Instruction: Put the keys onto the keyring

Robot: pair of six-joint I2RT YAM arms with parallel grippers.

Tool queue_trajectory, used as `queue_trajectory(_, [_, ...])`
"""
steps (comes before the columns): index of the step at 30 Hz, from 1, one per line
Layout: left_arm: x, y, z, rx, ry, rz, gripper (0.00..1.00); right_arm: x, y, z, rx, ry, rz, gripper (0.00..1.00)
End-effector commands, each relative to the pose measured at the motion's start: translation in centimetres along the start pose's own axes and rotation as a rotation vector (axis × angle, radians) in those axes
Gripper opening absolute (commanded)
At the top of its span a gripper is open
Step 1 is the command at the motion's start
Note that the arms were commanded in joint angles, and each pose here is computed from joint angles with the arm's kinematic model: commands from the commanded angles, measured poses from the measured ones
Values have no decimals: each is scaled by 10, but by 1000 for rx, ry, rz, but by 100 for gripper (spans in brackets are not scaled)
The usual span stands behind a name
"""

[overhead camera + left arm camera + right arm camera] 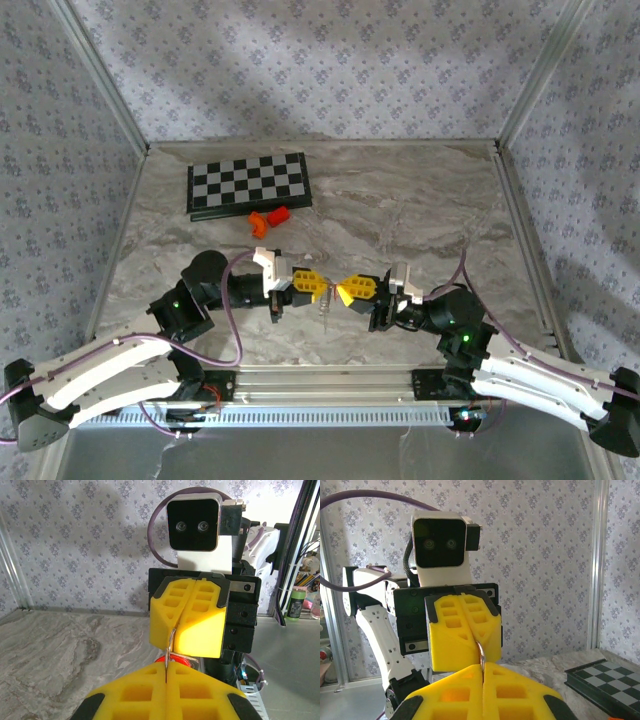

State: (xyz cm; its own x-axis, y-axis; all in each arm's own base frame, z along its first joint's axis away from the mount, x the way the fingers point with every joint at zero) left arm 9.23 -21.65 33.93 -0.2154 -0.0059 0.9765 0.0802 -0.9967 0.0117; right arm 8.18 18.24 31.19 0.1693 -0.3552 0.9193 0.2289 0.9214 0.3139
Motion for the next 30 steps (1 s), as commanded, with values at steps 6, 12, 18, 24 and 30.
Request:
queue_trajectory(6, [25, -2, 0, -19, 47, -73, 0, 9, -3, 4, 13, -26, -39, 0])
queue_trajectory(12, [24, -1, 0, -21, 45, -71, 0, 8, -4, 3, 5, -26, -43, 0])
queue_trajectory(18, [24, -1, 0, -23, 44, -72, 0, 7, -6, 1, -16, -28, -67, 0])
queue_trajectory(24, [24, -1, 0, -25, 46, -76, 0, 7, -5, 1, -12, -25, -63, 0])
queue_trajectory(30, [23, -1, 0, -26, 44, -74, 0, 8, -5, 2, -12, -24, -71, 0])
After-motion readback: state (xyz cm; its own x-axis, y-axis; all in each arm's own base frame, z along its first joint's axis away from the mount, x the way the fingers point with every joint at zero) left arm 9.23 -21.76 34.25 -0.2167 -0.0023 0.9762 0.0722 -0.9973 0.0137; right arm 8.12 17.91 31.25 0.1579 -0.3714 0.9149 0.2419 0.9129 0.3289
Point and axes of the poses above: each hand's point on the last joint's axis, 136 mm out from that joint toward the fingers, its own y axis out along the fingers, its own z axis along the line the jaws close on, x = y × z, the point moved 9 cm from there along -y, back along the fingers, and after that the axes turned 13 degrees about y, right-handed, at the moved point
